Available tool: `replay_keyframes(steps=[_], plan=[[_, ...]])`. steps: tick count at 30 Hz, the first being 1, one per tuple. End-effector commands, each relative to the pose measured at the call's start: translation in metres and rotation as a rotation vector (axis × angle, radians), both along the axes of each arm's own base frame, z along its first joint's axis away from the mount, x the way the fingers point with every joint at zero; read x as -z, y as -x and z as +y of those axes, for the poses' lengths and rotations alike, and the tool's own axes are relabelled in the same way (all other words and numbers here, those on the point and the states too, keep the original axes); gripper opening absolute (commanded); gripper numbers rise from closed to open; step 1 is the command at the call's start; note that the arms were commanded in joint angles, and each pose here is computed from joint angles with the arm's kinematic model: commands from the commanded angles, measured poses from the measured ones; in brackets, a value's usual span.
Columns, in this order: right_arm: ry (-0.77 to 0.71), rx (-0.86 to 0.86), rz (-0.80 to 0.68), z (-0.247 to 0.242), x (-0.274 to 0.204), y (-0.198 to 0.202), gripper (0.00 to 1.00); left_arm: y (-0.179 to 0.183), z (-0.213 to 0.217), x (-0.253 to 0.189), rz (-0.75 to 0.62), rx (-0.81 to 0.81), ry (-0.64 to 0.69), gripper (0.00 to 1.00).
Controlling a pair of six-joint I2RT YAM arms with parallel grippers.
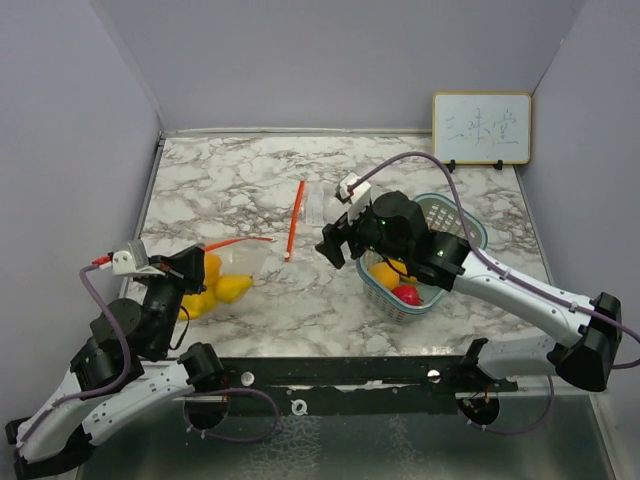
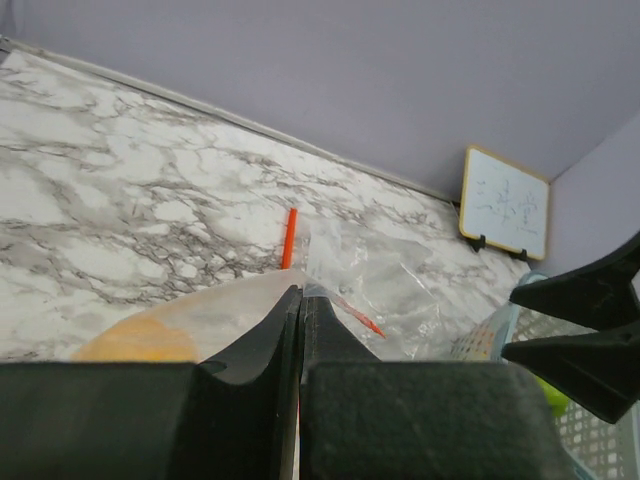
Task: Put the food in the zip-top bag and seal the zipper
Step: Zip the zipper food storage bag, then place the zipper food storage bag at the center of the board.
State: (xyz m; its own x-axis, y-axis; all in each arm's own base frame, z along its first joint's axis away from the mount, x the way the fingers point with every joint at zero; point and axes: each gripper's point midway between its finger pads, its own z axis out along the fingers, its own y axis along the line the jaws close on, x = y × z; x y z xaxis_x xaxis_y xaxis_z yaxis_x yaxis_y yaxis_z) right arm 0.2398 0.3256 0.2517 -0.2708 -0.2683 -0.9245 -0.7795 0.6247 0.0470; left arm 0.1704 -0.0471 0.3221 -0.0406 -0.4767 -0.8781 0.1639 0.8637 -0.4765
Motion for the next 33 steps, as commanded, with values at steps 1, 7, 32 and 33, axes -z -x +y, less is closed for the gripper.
replay_keyframes(steps=[1, 7, 32, 33], plan=[[-0.093, 0.099, -0.061, 0.010, -0.046, -0.026, 0.83, -0.011, 0.026, -0.011, -0.004, -0.204, 0.102, 0.00], [-0.001, 0.207, -0.007, 0.028, -0.023, -0.059, 0.87, -0.019, 0.024, 0.009, 0.033, -0.267, 0.083, 0.68], [0.039, 0.646, 0.428, 0.098, 0.185, -0.192, 0.73, -0.021, 0.004, 0.005, 0.035, -0.155, -0.083, 0.95], [0.043, 0.649, 0.430, 0.099, 0.188, -0.193, 0.73, -0.021, 0.003, 0.006, 0.033, -0.150, -0.081, 0.95]])
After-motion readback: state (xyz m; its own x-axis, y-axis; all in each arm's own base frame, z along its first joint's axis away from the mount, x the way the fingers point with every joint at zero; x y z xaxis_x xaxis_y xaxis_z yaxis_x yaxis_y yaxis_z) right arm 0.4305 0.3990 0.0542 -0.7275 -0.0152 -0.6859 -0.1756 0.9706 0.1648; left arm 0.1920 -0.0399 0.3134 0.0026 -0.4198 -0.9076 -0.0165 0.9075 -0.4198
